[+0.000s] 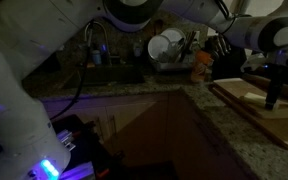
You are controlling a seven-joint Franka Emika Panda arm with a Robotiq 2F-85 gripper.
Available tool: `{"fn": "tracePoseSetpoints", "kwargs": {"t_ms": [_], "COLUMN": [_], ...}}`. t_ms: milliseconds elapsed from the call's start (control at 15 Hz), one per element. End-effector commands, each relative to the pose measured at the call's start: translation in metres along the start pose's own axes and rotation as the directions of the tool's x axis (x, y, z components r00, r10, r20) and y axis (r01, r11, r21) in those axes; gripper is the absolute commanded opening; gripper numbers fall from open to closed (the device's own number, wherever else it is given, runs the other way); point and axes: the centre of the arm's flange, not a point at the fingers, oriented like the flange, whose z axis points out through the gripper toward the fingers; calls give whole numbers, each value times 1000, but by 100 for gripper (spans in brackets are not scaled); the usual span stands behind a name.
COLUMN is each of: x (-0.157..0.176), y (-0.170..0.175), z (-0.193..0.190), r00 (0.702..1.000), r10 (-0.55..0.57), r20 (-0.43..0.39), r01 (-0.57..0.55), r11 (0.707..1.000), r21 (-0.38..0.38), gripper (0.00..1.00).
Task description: Use the sponge to scrub the counter top
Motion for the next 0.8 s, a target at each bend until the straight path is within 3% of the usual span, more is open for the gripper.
{"fn": "tracePoseSetpoints", "kwargs": {"t_ms": [0,133,200,267,400,533,733], "x": [-5,-1,4,-11,-8,-13,-9], "y": [-6,-14,-16,-5,-4,1,-20], "z": [-3,6,11,1,6,5,18], "r00": [987,986,995,992,993,989,989], "r10": [-138,-153,-103,-116,-109,-149,-129], "r20": [82,60,19,46,34,-6,76], "r01": [140,155,103,117,110,149,129], "r11": [990,988,994,993,994,988,992], "r21": [-18,-27,-33,-22,-28,38,5], "gripper": [100,100,100,100,100,100,100]}}
